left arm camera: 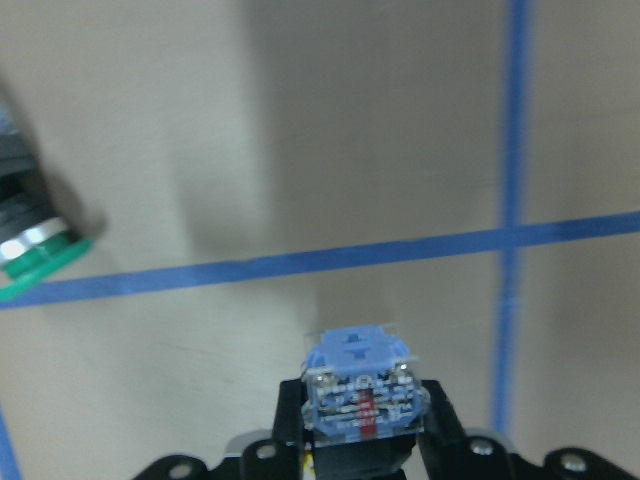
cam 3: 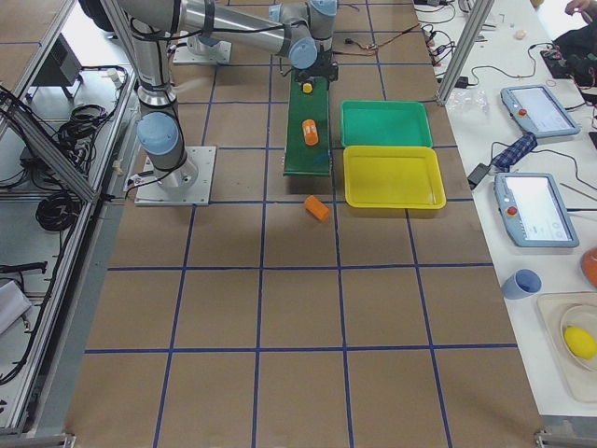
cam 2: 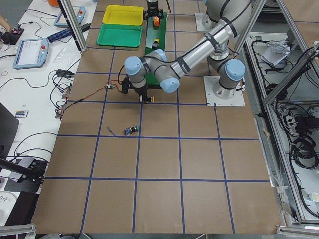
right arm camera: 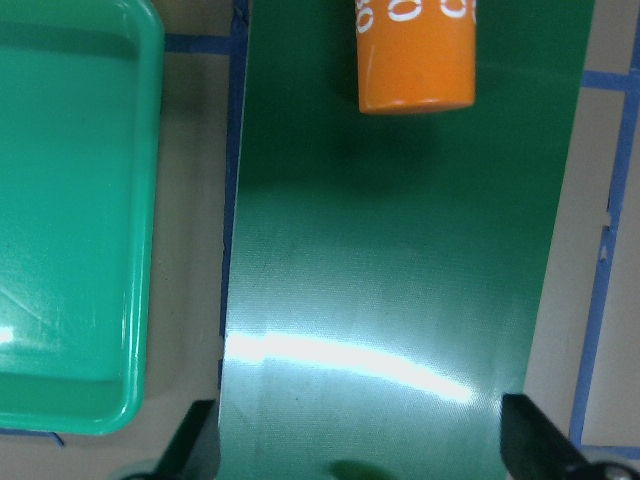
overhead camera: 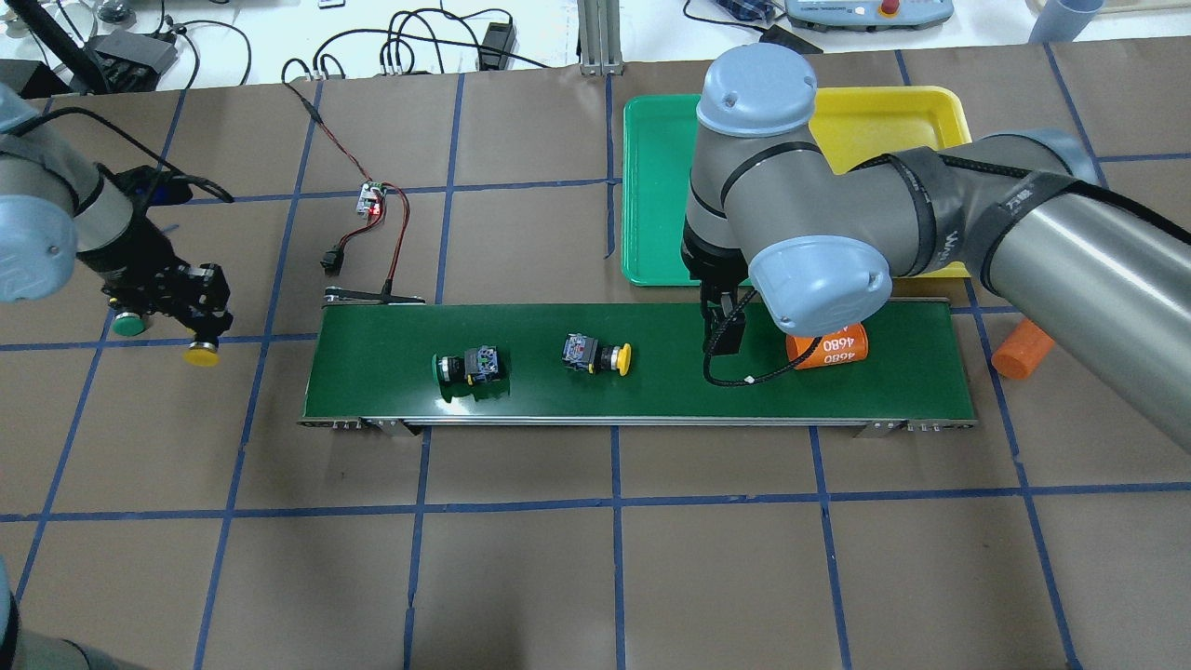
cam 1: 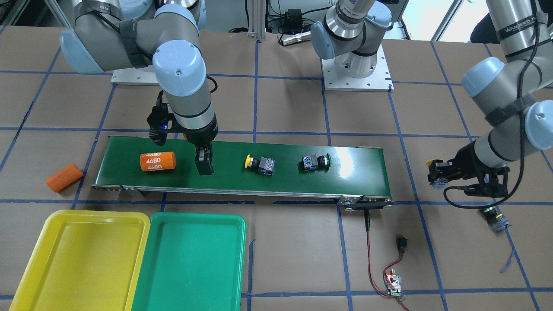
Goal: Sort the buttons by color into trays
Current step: 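Carry the button with left gripper to the conveyor while right gripper moves to yellow-capped button, then release the button on the conveyor with left gripper while right gripper grasps yellow-capped button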
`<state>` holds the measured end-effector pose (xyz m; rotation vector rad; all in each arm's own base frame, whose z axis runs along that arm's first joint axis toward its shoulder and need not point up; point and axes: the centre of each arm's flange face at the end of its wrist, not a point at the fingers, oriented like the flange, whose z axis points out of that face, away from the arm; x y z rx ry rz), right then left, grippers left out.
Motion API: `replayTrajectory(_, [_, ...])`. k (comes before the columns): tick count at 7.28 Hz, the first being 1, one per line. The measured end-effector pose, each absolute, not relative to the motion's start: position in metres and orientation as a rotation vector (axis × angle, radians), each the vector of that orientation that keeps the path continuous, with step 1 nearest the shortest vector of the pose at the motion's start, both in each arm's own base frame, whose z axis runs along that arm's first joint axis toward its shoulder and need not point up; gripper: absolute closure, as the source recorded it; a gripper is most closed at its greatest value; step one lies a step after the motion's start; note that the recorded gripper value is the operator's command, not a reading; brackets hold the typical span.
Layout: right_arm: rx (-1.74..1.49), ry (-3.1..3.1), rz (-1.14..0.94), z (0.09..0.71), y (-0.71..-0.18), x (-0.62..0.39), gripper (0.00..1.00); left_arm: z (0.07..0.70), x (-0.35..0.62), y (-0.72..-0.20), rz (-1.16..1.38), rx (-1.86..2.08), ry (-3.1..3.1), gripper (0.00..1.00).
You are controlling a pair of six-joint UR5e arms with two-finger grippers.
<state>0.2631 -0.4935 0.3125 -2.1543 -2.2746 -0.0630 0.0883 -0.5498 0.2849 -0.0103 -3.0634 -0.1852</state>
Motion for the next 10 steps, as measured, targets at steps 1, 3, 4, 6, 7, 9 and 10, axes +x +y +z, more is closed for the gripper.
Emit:
replayTrajectory(1, [-2.179, -2.263, -0.064, 0.309, -0.491, 0.266, 0.00, 0.302, 0.035, -0.545, -0.169, 0.033, -3.054, 1.00])
replayTrajectory(3, [-2.217, -2.279, -0.034, 0.296, -0.483, 0.271, 0.00, 0.295, -0.033, -0.518, -0.196, 0.062, -3.047, 1.00])
replayTrajectory(4, [-2.244, -2.285, -0.014, 0.290, -0.479, 0.277, 0.00, 0.284, -0.047, -0.510, -0.185, 0.093, -3.052, 1.00])
replayTrajectory(6, [-2.259, -2.288, -0.007, 0.281, -0.473, 0.287, 0.00, 0.264, -0.061, -0.509, -0.185, 0.139, -3.055, 0.46])
replayTrajectory(7, [-2.252, -2.290, -0.012, 0.277, -0.469, 0.296, 0.00, 0.258, -0.065, -0.509, -0.195, 0.141, -3.053, 0.03])
replayTrajectory(9, [-2.235, -2.289, -0.023, 0.268, -0.465, 0.305, 0.00, 0.256, -0.070, -0.510, -0.196, 0.122, -3.052, 0.00])
replayTrajectory(10, [-2.228, -2.283, -0.029, 0.263, -0.465, 0.306, 0.00, 0.267, -0.069, -0.514, -0.167, 0.117, -3.057, 0.00])
